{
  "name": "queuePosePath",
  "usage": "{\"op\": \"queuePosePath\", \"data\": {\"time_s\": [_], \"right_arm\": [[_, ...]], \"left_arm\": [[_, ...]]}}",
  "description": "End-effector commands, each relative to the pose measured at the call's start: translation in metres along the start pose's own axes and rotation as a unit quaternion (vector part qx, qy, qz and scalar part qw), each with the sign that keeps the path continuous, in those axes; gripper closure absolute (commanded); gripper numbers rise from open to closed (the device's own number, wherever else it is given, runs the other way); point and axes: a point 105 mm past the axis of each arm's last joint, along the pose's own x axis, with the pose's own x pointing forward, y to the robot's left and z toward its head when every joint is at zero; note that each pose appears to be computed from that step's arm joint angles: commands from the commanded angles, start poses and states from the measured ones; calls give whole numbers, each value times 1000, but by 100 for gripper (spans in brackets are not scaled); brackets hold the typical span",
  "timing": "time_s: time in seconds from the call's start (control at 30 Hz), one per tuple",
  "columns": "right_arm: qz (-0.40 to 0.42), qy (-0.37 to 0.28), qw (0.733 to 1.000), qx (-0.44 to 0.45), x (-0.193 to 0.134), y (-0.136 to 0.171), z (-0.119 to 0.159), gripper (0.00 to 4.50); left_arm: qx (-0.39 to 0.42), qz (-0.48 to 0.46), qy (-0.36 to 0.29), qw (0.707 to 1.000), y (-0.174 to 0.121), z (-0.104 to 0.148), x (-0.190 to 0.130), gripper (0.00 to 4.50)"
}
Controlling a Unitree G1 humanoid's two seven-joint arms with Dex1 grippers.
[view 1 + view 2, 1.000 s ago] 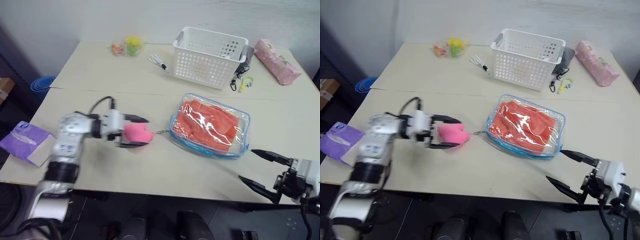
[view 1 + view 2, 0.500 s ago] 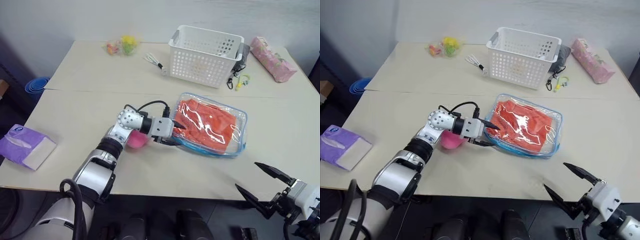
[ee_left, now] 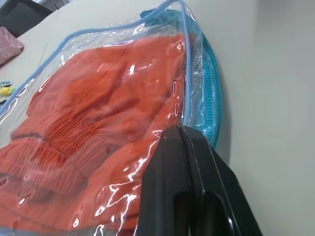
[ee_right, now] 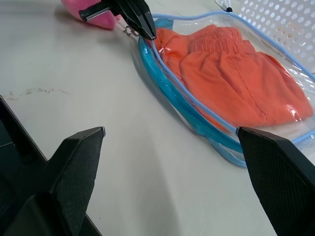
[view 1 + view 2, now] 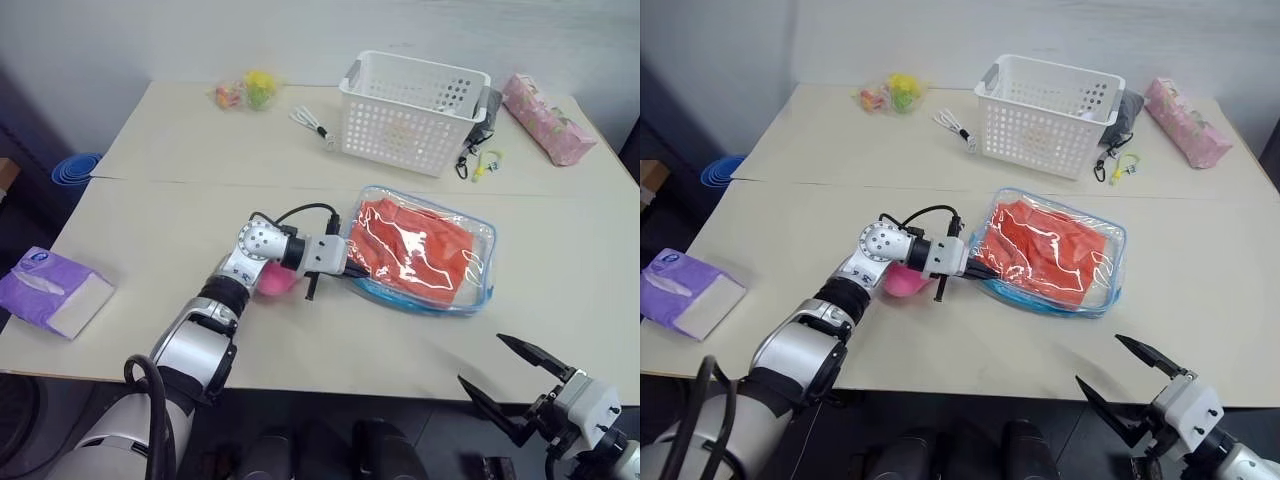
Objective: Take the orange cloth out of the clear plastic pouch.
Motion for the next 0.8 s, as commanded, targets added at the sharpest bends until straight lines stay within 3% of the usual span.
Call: {"op": "queuePosePath", "data": {"time_s": [0.03, 0.13, 0.37, 0.67, 0.8], "right_arm": [[7, -17, 1000, -8, 3, 1, 11, 0], [10, -19, 1000, -12, 4, 2, 13, 0], [2, -53, 998, -24, 8, 2, 30, 0], [0, -72, 997, -14, 18, 3, 36, 0], [-2, -71, 997, -11, 18, 4, 35, 0]], "left_arm": [[-2, 25, -31, 999, 10, 11, -9, 430], [39, 29, -7, 999, 9, 9, -15, 370], [100, 18, 37, 994, 4, 0, -9, 162], [110, 37, 47, 992, 13, 2, 9, 162], [103, 33, 39, 993, 13, 4, 10, 241]]}}
